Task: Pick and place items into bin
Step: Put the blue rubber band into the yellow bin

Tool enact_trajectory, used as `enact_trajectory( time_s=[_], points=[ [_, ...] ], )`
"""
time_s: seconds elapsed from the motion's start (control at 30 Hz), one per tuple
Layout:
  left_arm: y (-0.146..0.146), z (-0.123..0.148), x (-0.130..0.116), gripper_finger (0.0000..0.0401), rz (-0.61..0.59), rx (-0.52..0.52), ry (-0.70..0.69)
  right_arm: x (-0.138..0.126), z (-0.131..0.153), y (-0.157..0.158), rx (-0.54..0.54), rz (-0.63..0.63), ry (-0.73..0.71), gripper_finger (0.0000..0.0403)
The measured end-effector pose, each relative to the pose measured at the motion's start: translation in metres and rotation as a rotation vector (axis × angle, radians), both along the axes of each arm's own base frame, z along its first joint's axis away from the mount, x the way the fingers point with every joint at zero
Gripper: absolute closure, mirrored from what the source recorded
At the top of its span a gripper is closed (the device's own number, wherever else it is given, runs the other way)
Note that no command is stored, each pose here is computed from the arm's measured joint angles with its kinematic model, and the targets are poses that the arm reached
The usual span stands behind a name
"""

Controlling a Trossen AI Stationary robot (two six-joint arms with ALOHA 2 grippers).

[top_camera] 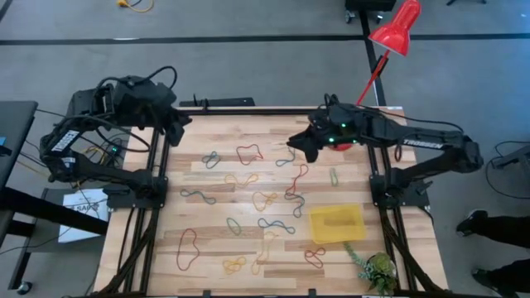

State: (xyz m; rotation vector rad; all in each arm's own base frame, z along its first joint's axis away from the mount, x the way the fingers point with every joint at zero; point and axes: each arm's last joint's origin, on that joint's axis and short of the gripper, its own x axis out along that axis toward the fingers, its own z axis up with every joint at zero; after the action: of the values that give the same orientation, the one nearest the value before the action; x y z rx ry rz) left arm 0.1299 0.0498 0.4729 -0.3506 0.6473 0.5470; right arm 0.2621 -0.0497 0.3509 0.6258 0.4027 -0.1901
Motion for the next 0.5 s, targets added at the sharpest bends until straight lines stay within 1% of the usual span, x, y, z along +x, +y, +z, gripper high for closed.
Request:
enact_trajectory(
  time_s=[0.07, 0.2, 0.37, 0.5],
  points=[
    [0.000, -0.003, -0.001, 0.0319, -0.005, -0.015, 0.031, 0.002, -0.008, -0.002, 0.057, -0.010, 0.053, 0.0284],
    [0.000, -0.016, 0.006, 0.0319, -0.013, -0.046, 0.098, 0.007, -0.022, -0.003, 0.096, -0.013, 0.147, 0.0284],
    [-0.001, -0.047, 0.022, 0.0319, -0.006, -0.114, 0.157, 0.022, -0.044, -0.013, 0.123, -0.033, 0.237, 0.0284],
    [0.001, -0.076, 0.042, 0.0319, -0.004, -0.146, 0.166, 0.027, -0.049, -0.017, 0.167, 0.017, 0.235, 0.0284]
  ],
)
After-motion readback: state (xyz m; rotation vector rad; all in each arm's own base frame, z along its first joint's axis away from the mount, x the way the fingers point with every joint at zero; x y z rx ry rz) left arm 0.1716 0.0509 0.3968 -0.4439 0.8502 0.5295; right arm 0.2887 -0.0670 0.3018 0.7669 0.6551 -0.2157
